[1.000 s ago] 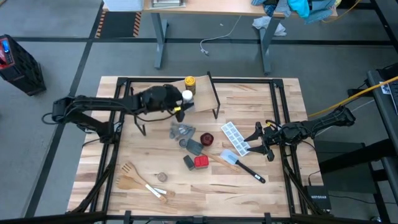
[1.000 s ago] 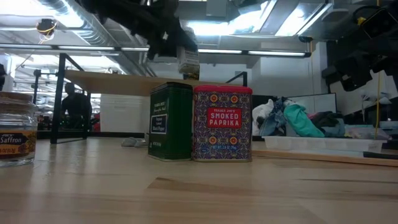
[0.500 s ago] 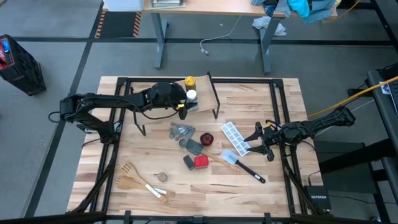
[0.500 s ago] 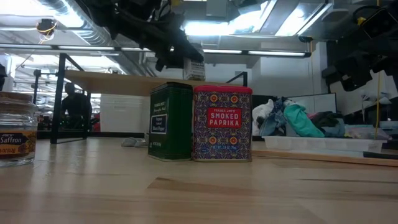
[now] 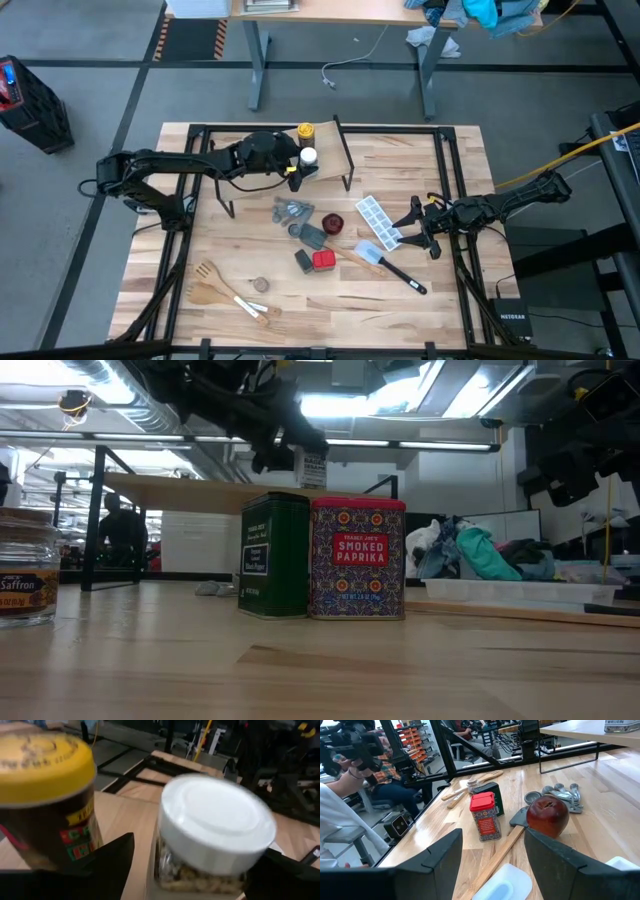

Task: Shelf spices
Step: Put the white seasoning bottle on the shelf, then put the green seasoning can on the shelf

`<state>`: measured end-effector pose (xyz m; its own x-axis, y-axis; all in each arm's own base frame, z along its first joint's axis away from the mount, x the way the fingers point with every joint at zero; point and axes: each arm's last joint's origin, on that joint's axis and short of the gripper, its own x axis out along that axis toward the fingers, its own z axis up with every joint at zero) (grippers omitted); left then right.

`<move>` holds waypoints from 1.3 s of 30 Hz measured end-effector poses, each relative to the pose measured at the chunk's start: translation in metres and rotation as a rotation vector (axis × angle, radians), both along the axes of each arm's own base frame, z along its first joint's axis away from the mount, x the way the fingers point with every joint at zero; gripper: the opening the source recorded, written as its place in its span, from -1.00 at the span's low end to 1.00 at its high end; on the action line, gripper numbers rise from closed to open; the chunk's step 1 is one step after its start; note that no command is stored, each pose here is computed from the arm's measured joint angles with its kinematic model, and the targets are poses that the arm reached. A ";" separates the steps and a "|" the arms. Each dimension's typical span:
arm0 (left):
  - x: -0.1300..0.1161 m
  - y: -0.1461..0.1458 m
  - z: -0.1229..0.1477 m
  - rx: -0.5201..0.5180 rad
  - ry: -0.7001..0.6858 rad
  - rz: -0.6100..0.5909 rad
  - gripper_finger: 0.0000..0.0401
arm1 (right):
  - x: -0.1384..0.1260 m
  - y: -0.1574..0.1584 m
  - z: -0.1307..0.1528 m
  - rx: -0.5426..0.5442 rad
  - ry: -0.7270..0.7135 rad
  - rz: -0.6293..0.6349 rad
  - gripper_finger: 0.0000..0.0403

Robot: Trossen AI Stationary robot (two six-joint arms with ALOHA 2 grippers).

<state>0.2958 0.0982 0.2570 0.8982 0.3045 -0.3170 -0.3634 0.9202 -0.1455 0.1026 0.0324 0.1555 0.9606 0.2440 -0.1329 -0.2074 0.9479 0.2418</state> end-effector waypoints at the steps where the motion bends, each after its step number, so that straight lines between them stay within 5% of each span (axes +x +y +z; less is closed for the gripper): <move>1: 0.000 0.000 0.001 0.003 -0.011 0.000 0.52 | 0.000 0.000 0.000 0.000 0.000 0.000 0.10; 30: 0.004 0.001 0.030 0.052 -0.302 0.008 0.53 | 0.000 0.000 0.000 0.000 0.000 0.000 0.10; 39: -0.018 -0.007 0.056 0.070 -0.340 0.001 0.53 | 0.000 0.000 0.000 0.000 0.000 0.000 0.10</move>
